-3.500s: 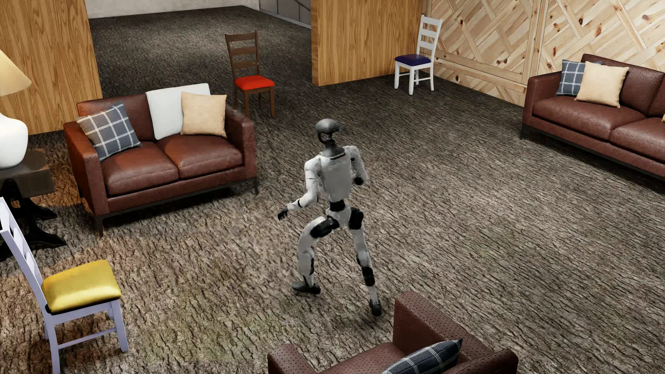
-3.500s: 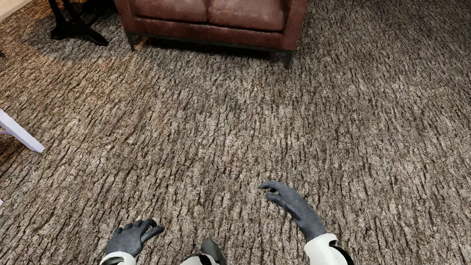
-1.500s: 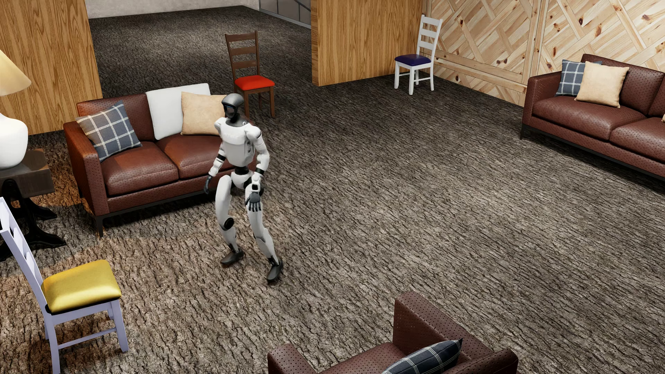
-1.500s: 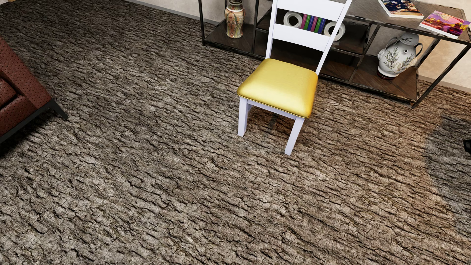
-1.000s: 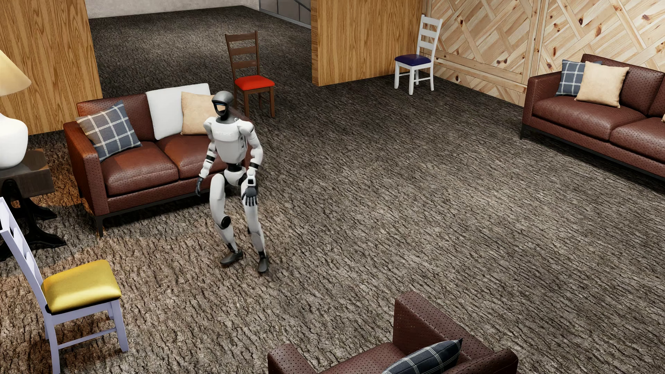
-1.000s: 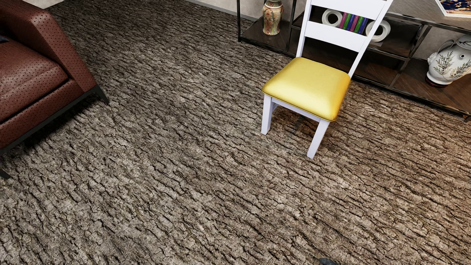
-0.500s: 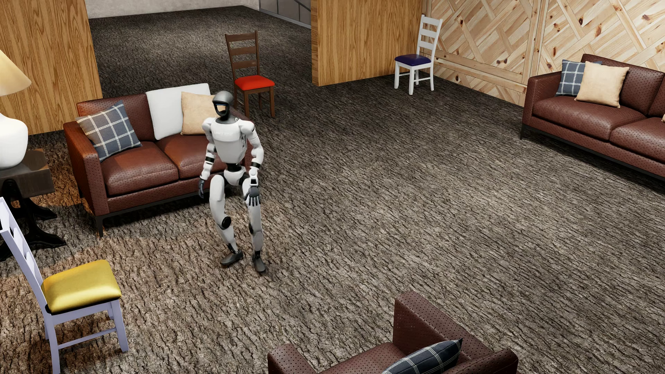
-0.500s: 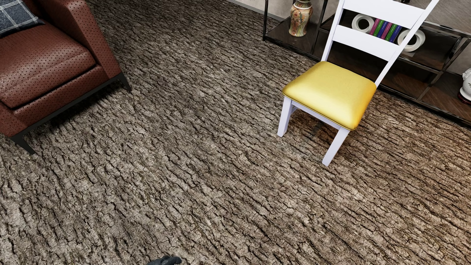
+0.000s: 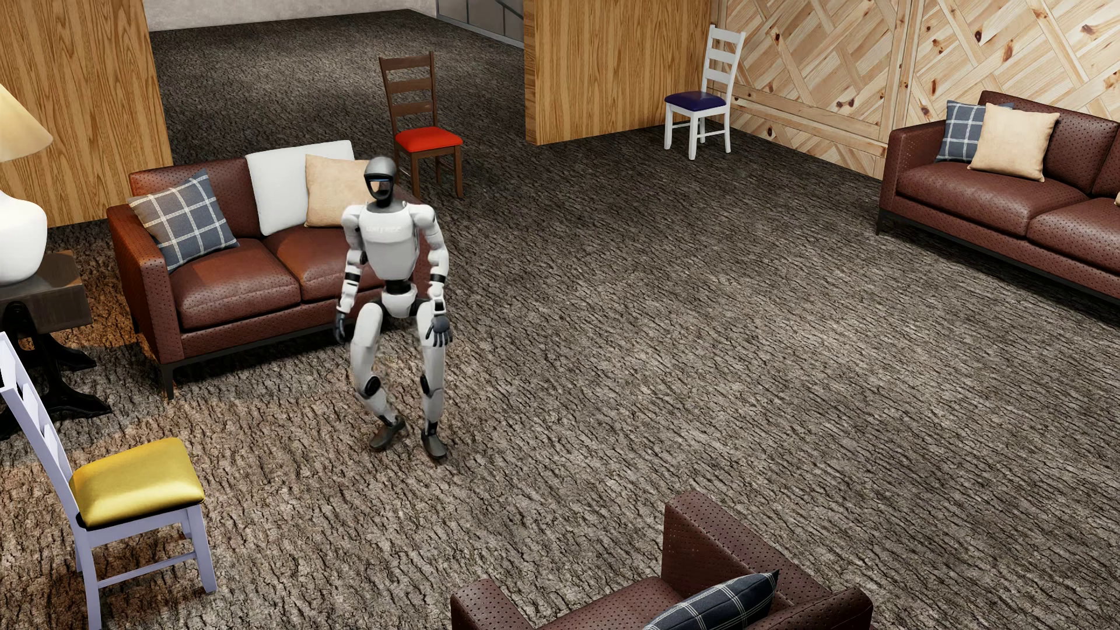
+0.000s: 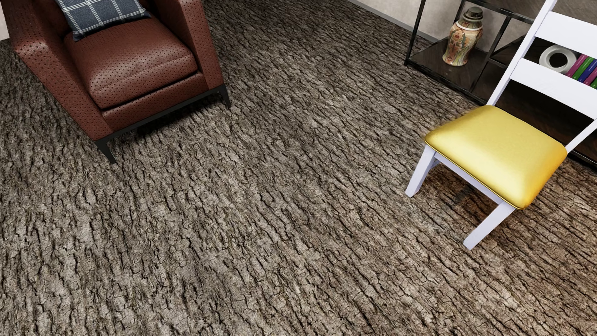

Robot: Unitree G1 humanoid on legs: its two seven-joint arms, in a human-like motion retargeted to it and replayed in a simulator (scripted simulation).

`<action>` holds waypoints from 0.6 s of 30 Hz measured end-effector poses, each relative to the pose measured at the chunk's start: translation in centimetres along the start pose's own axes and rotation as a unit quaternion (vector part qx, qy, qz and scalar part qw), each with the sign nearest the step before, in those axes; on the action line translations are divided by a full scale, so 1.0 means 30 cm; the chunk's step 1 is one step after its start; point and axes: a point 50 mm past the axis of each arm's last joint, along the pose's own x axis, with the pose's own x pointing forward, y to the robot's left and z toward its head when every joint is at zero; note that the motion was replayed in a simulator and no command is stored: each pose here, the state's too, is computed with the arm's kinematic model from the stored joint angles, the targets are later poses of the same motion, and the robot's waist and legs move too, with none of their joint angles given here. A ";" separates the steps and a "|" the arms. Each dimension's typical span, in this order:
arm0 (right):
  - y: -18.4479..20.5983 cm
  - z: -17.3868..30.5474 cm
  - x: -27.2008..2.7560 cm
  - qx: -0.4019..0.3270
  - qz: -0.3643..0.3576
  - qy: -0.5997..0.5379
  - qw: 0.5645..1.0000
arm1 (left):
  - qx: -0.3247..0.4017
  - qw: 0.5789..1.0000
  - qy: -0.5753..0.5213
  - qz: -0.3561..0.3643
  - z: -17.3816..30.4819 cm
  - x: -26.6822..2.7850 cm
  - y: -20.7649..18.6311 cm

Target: Walk towards the dark red chair

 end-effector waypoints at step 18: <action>0.042 -0.083 -0.016 -0.054 0.038 0.030 0.997 | -0.030 0.999 0.025 0.016 -0.052 0.010 0.026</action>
